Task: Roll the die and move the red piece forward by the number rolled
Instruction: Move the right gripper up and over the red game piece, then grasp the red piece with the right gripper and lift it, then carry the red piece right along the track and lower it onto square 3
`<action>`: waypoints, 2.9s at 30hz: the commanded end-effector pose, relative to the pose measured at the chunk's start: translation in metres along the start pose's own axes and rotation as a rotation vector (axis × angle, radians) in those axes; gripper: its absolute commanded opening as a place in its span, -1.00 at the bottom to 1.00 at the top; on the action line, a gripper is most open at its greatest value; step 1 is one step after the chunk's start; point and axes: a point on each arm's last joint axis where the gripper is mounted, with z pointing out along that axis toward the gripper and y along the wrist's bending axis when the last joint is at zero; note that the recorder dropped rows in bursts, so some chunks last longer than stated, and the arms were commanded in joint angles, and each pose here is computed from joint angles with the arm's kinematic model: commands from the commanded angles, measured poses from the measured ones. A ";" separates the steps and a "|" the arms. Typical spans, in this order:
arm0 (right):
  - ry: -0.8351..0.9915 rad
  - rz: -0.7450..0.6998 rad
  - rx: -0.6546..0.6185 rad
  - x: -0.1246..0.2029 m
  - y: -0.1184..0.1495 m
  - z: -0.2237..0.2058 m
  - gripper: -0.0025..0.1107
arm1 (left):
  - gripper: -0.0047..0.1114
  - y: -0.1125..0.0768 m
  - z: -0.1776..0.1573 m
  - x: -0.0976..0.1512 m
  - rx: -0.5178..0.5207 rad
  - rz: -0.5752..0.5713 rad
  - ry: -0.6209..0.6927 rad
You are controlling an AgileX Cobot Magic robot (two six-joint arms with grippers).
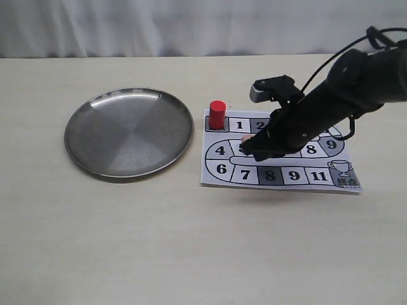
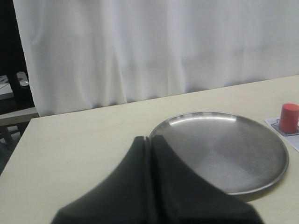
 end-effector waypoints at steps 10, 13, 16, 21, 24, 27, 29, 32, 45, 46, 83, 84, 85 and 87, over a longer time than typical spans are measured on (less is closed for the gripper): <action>-0.250 -0.087 -0.023 -0.063 0.043 -0.051 -0.54 | -0.92 0.000 0.000 0.000 0.003 0.000 -0.008; -0.326 -0.146 0.035 -0.080 0.051 -0.040 -0.13 | -0.92 0.000 0.000 0.000 0.003 0.000 -0.008; -0.368 -0.155 0.061 -0.091 0.051 -0.030 0.23 | -0.92 0.000 0.000 0.000 0.003 0.000 -0.008; -0.335 -0.249 0.139 -0.101 0.037 -0.001 0.49 | -0.92 0.000 0.000 0.000 0.003 0.000 -0.008; -0.310 -0.231 0.138 -0.107 0.028 0.031 0.48 | -0.92 0.000 0.000 0.000 0.003 0.000 -0.008; -0.293 -0.219 0.150 -0.105 0.019 0.058 0.48 | -0.92 0.000 0.000 0.000 0.003 0.000 -0.008; -0.285 -0.214 0.156 -0.103 0.015 0.069 0.48 | -0.92 0.000 0.000 0.000 0.003 0.000 -0.008; -0.275 -0.208 0.161 -0.100 0.011 0.076 0.23 | -0.92 0.000 0.000 0.000 0.003 0.000 -0.008; -0.247 -0.200 0.152 -0.097 0.007 0.079 -0.86 | -0.92 0.000 0.000 0.000 0.003 0.000 -0.008; -0.247 -0.200 0.152 -0.097 0.007 0.079 -0.88 | -0.92 0.000 0.000 0.000 0.003 0.000 -0.008; -0.170 -0.126 0.168 -0.073 -0.026 0.069 -0.88 | -0.92 0.000 0.000 0.000 0.003 0.000 -0.008; -0.170 -0.126 0.168 -0.073 -0.026 0.069 -0.88 | -0.92 0.000 0.000 0.000 0.003 0.000 -0.008; -0.170 -0.126 0.168 -0.073 -0.026 0.069 -0.88 | -0.92 0.000 0.000 0.000 0.003 0.000 -0.008; -0.170 -0.126 0.168 -0.073 -0.026 0.069 -0.88 | -0.92 0.000 0.000 0.000 0.003 0.000 -0.008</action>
